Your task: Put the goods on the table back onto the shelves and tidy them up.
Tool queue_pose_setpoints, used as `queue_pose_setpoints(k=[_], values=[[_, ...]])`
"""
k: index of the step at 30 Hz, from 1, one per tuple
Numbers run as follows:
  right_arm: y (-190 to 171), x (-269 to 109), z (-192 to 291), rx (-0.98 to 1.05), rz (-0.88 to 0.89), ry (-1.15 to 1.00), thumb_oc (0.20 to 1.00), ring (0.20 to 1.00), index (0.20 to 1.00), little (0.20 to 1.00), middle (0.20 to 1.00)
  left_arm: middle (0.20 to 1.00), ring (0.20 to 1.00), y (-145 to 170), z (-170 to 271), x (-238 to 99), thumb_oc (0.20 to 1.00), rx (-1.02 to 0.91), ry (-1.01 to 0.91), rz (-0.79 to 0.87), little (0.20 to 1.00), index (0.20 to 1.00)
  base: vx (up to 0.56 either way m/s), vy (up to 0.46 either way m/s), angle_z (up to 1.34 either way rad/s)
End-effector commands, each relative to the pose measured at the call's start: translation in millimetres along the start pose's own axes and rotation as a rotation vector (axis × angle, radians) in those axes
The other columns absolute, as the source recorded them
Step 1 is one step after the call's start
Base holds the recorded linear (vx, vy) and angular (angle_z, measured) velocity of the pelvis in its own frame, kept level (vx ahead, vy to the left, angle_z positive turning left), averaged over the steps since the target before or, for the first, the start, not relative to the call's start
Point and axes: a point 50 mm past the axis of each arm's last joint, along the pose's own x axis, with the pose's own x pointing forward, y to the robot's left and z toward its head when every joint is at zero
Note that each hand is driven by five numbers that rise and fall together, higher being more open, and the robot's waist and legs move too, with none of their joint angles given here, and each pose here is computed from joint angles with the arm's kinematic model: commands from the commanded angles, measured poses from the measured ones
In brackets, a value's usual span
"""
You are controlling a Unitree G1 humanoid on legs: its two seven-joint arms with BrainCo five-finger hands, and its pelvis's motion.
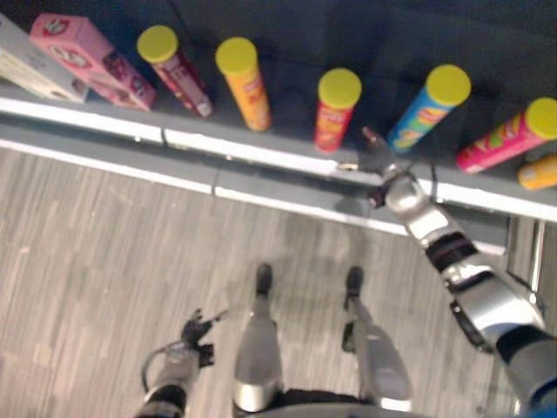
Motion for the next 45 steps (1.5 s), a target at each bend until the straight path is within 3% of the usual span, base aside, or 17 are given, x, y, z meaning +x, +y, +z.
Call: queue_pose_setpoints(k=[1, 8, 12, 18, 22, 28, 37, 45], values=[[-17, 4, 13, -0.039, -0.021, -0.056, 1.0, 1.0, 1.0, 1.0, 1.0, 1.0, 1.0, 5, -9, -1, 1.0, 0.087, 0.037, 0.009, 1.0, 1.0, 0.0, -0.046, -0.03], [23, -36, -21, 0.117, 0.13, -0.038, 1.0, 1.0, 1.0, 1.0, 1.0, 1.0, 1.0, 8, -11, -1, 1.0, 0.091, 0.049, 0.008, 1.0, 1.0, 0.02, -0.101, -0.02], [53, -88, -46, 0.26, 0.311, -0.026, 1.0, 1.0, 1.0, 1.0, 1.0, 1.0, 1.0, 12, -12, -2, 1.0, 0.086, 0.057, 0.008, 1.0, 1.0, 0.05, -0.117, -0.13], [62, -132, -87, 0.309, 0.415, 0.1, 1.0, 1.0, 1.0, 1.0, 1.0, 1.0, 1.0, 4, -9, -1, 1.0, 0.106, 0.04, -0.025, 1.0, 1.0, 0.04, -0.069, -0.11], [68, -169, -139, 0.284, 0.481, 0.32, 1.0, 1.0, 1.0, 1.0, 1.0, 1.0, 1.0, -7, -4, -2, 1.0, 0.123, 0.006, -0.069, 1.0, 1.0, 0.02, -0.058, -0.15], [77, -223, -207, 0.286, 0.447, 0.684, 1.0, 1.0, 1.0, 1.0, 1.0, 1.0, 1.0, -17, -15, -7, 1.0, 0.153, 0.008, -0.115, 1.0, 1.0, 0.02, 0.031, -0.11], [85, -248, -228, 0.381, 0.268, 0.859, 1.0, 1.0, 1.0, 1.0, 1.0, 1.0, 1.0, -9, -6, -4, 1.0, 0.154, -0.014, -0.08, 1.0, 1.0, -0.02, 0.163, -0.25], [85, -273, -246, 0.366, 0.226, 0.991, 1.0, 1.0, 1.0, 1.0, 1.0, 1.0, 1.0, 3, -5, -1, 1.0, 0.165, 0.004, -0.031, 1.0, 1.0, -0.14, -0.01, -0.37]])
